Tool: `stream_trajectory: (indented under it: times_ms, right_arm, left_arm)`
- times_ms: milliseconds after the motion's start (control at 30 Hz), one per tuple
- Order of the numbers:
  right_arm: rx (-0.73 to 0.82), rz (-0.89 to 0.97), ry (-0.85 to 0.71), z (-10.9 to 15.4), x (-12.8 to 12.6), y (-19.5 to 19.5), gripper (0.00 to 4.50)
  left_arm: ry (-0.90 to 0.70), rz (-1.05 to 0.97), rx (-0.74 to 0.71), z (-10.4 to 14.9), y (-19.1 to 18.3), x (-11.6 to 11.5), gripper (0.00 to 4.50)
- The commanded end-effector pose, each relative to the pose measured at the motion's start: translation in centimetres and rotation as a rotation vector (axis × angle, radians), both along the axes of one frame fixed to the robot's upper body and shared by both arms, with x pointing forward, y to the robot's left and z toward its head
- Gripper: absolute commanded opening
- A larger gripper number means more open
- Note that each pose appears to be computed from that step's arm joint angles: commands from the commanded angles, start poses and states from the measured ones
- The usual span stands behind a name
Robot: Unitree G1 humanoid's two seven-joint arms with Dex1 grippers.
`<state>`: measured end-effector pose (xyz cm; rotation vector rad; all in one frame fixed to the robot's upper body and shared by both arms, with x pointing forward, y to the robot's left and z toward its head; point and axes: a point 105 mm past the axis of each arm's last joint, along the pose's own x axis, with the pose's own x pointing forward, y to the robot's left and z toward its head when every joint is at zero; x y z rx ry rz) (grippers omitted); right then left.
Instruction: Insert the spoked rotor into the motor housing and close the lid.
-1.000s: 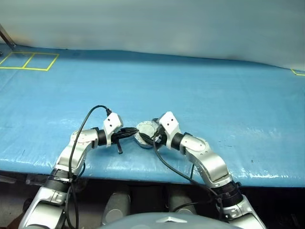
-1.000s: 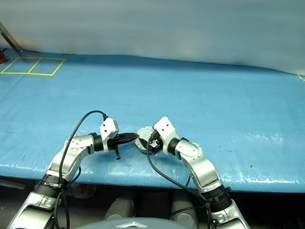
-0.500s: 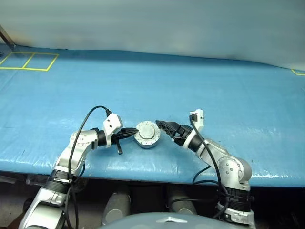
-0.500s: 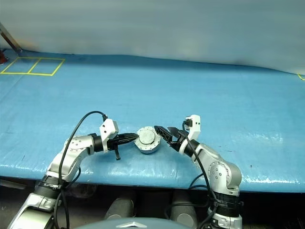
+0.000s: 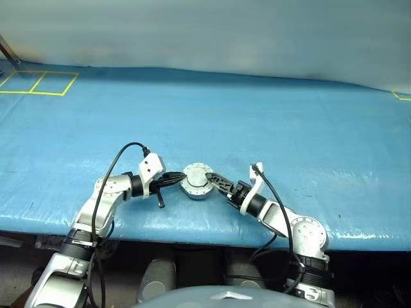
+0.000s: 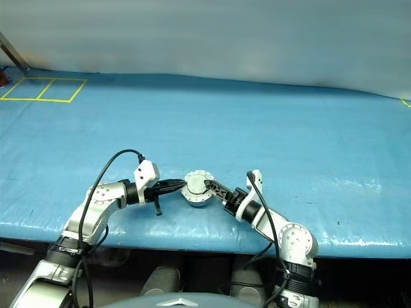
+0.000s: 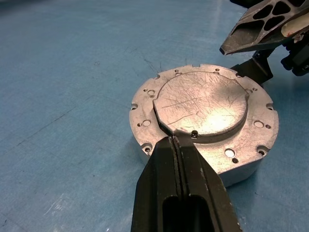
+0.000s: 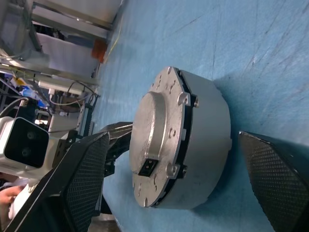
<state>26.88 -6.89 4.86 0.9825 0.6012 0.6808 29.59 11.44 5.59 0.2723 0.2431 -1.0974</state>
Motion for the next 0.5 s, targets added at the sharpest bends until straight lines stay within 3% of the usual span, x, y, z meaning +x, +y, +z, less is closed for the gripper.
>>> stream_trajectory:
  times_ms: [33,67,167,367,433,500]
  right_arm:
    - [0.047,0.047,0.001,0.33,-0.53,0.94,4.48]
    - [0.056,0.051,0.004,0.33,-0.56,1.03,4.48]
    - [0.079,0.051,0.011,0.33,-0.45,1.16,3.86]
    - [0.091,0.050,0.010,0.46,-0.23,1.22,1.94]
    - [0.106,0.040,0.008,0.60,-0.11,1.12,1.54]
    - [0.110,0.036,0.007,0.68,-0.04,1.07,1.54]
  left_arm:
    - [0.079,-0.010,0.061,-2.35,0.12,-1.05,0.00]
    - [0.078,-0.010,0.062,-2.36,0.13,-1.05,0.00]
    - [0.076,-0.010,0.066,-2.39,0.14,-1.04,0.00]
    - [0.075,-0.009,0.073,-2.48,0.24,-0.98,0.00]
    - [0.076,-0.010,0.074,-2.52,0.28,-1.03,0.00]
    - [0.076,-0.010,0.075,-2.53,0.28,-1.06,0.00]
